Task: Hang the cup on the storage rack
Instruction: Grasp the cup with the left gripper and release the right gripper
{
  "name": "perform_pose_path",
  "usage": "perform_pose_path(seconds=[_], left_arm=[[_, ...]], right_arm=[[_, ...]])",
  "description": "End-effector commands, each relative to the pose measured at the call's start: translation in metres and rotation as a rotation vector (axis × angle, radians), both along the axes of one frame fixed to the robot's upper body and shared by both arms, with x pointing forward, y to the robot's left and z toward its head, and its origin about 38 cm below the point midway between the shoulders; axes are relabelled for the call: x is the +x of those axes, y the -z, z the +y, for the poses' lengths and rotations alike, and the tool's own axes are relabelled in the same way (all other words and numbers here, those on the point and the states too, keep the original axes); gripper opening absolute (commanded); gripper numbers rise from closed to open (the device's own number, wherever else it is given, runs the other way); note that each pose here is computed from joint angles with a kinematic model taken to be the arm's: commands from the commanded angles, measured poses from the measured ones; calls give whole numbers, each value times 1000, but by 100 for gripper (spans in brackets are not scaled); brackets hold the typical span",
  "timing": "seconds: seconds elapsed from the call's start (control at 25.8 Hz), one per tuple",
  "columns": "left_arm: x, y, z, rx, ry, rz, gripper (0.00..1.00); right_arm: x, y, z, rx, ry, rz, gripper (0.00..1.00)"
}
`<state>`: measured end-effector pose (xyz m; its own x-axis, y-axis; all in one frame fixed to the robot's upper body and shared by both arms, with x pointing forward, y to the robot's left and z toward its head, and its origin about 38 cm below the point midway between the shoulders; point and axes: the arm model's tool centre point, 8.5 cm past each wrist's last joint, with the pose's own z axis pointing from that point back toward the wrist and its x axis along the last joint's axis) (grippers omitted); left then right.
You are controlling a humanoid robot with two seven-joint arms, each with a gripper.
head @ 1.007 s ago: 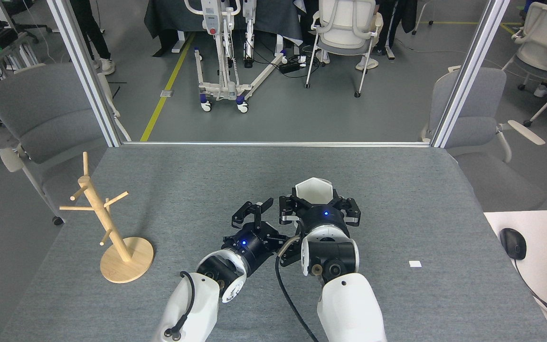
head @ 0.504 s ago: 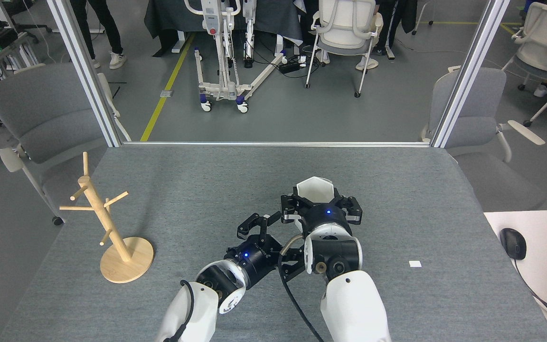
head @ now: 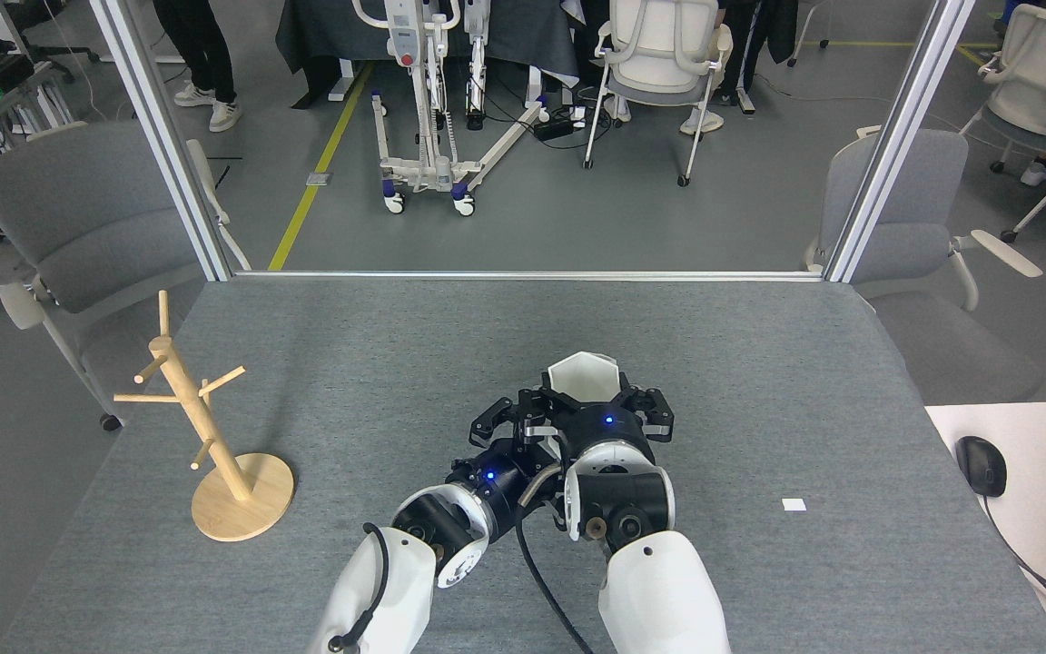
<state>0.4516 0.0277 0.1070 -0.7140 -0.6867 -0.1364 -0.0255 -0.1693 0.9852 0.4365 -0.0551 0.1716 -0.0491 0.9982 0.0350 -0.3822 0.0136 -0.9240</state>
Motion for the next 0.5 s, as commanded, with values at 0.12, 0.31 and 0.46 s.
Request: perform_pose_path(seconds=[0.12,0.31,0.46], left_arm=[[1,-5,-13,6,-3,-15,98],[0,0,-10,57,3,22,30],[-5,5,-13,77,42,59,0]], right_arm=[[-7,1,16,-3,-39,4,0],[-11,0,27,-11,-69,-4,0],[-13,0,32,-18,-85,-7,0]])
